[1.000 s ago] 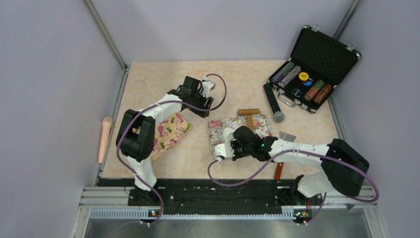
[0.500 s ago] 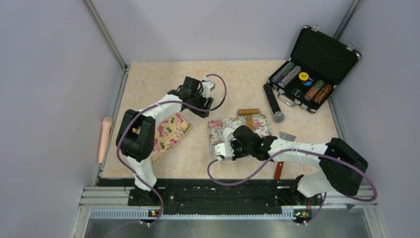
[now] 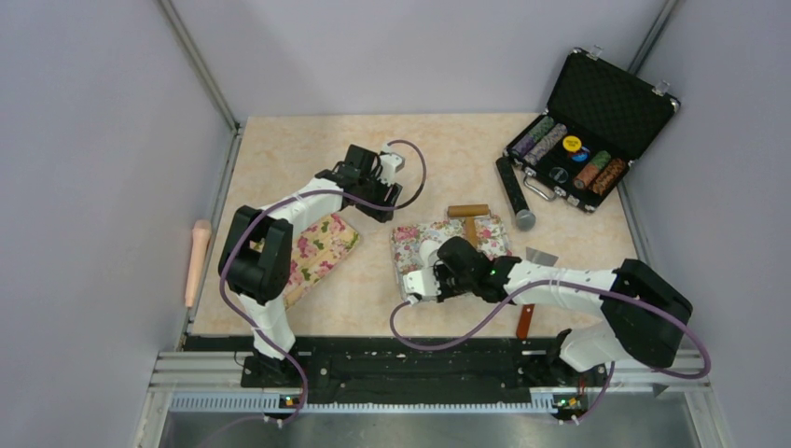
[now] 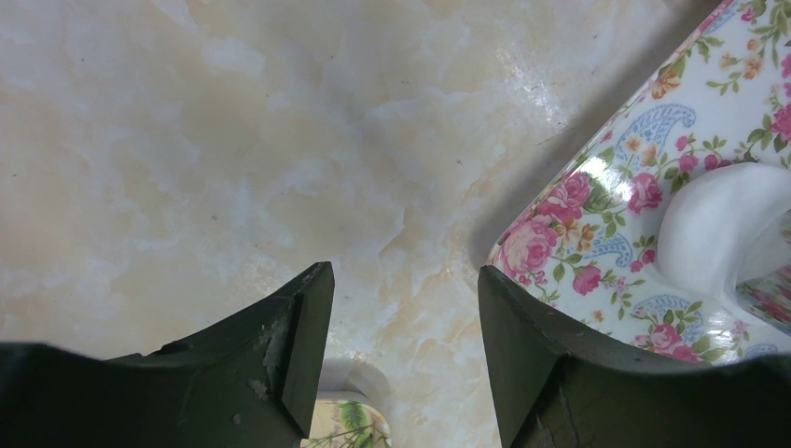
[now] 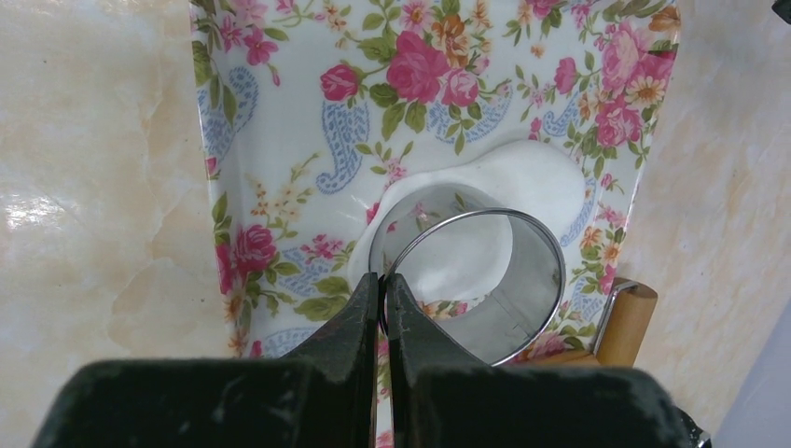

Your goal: Roll out the dumpling wrappers from the dough

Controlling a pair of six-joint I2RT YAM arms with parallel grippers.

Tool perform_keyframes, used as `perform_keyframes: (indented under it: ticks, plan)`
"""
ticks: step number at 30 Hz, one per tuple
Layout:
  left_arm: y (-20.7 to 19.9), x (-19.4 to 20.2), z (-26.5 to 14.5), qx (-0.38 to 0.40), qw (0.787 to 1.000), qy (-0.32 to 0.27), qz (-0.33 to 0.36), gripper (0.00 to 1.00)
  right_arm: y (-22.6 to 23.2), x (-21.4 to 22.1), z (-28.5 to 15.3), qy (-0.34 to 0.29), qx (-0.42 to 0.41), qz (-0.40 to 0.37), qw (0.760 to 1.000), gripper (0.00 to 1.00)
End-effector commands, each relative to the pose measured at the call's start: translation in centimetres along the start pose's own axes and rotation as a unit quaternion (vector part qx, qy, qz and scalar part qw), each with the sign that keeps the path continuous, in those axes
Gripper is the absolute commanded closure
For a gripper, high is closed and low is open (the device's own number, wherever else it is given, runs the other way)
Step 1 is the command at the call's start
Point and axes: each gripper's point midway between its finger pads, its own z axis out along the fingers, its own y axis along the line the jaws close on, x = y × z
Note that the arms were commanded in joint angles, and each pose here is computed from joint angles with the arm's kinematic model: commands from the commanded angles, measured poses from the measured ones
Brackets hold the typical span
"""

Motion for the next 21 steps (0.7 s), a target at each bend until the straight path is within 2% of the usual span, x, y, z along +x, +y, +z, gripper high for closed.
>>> perform_keyframes:
  ticks: [1, 8, 21]
  plan:
    - [0.2, -1.6, -0.9, -0.005, 0.999, -0.033, 0.005, 0.36, -2.0, -1.3, -1.4, -0.006, 0.047, -0.021, 0.999, 1.0]
    - [0.2, -1.6, -1.0, -0.006, 0.999, -0.033, 0.005, 0.37, -2.5, -2.1, -1.7, -0.019, 0.059, -0.027, 0.998, 1.0]
    - [0.3, -1.6, -1.1, -0.007, 0.999, -0.034, 0.005, 0.36, -0.4, -1.3, -0.2, -0.008, 0.019, -0.022, 1.0, 1.0]
